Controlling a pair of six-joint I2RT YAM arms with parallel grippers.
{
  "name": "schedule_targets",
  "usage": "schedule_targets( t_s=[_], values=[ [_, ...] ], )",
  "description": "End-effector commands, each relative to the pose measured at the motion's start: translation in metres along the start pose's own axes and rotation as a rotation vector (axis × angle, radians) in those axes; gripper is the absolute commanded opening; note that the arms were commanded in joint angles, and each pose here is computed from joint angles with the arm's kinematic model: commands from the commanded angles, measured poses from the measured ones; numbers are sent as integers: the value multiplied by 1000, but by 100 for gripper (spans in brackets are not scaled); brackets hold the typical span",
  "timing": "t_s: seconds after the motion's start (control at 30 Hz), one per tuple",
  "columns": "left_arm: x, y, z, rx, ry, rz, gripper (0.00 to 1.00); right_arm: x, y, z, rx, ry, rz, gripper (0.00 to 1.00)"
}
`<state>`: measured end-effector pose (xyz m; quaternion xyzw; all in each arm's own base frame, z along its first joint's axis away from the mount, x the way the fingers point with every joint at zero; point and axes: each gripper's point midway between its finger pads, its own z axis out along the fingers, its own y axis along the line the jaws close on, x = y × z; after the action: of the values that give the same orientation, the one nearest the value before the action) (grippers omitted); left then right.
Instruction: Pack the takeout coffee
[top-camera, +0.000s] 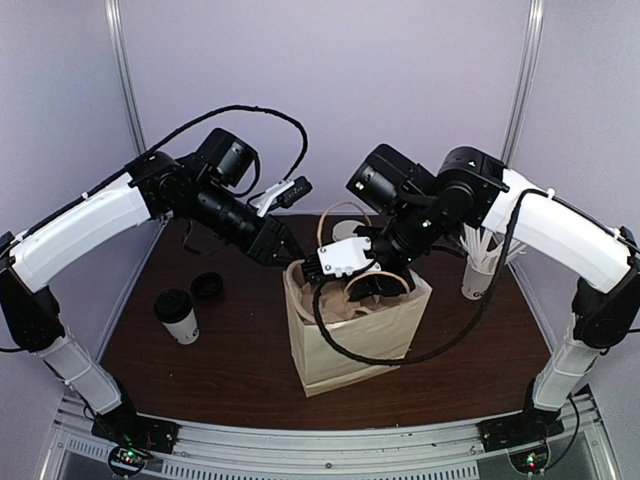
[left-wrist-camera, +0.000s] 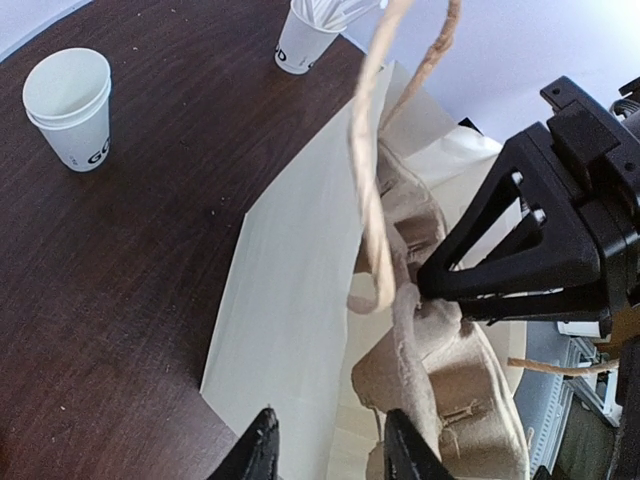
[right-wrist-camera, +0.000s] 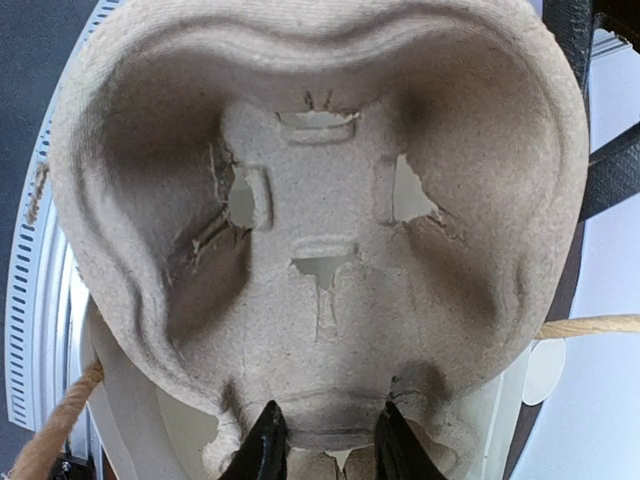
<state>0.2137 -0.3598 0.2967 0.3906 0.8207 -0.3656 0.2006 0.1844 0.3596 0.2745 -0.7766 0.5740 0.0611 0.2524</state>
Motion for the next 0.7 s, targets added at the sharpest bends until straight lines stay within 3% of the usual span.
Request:
schedule_targets(
  t_s=[0.0, 0.43, 0.67],
  values=[
    [-4, -6, -11, -2, -25, -5, 38, 10, -4, -3, 59, 62, -20, 14],
    [22, 2, 0, -16, 68, -84, 40, 17, 2, -9, 49, 69, 0, 13],
    [19, 5, -2, -35, 58, -84, 40, 24, 20, -4, -61, 105, 1, 9]
  ],
)
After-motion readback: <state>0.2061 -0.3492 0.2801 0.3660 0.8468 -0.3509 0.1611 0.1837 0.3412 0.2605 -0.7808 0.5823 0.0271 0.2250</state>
